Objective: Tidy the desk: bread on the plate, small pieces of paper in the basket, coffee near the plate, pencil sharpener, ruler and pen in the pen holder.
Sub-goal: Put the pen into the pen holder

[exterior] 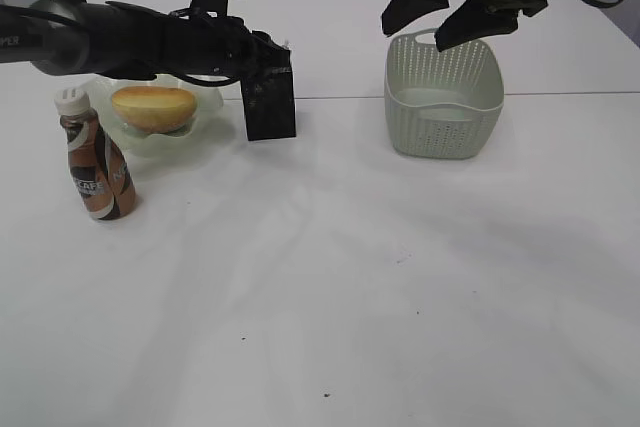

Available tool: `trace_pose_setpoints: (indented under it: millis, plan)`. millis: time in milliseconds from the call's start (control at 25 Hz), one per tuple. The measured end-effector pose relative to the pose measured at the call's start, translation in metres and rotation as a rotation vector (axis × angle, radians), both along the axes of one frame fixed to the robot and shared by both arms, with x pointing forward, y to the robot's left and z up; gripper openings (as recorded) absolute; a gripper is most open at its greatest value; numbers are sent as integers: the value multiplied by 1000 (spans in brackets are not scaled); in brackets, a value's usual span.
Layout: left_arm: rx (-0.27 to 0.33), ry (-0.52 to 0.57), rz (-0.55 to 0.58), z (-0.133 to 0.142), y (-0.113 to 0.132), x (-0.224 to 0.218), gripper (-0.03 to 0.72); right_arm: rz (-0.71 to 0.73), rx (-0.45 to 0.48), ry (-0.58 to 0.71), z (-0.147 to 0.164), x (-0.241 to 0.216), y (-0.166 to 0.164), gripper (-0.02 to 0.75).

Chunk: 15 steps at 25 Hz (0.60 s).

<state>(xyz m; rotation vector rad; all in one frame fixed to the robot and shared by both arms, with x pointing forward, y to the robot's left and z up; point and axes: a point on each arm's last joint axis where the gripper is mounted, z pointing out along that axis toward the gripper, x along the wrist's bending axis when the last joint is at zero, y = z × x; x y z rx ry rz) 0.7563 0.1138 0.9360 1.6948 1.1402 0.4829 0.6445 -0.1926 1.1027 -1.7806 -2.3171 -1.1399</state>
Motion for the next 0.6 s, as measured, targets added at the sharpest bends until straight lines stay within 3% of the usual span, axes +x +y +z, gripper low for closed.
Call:
trace_pose_setpoints:
  millis: [440, 600]
  plan:
    - [-5, -31, -6, 15, 0, 0, 235, -1, 4, 0, 0, 0, 0, 565]
    - [28, -76, -32, 33, 0, -3, 239, -1, 8, 0, 0, 0, 0, 565]
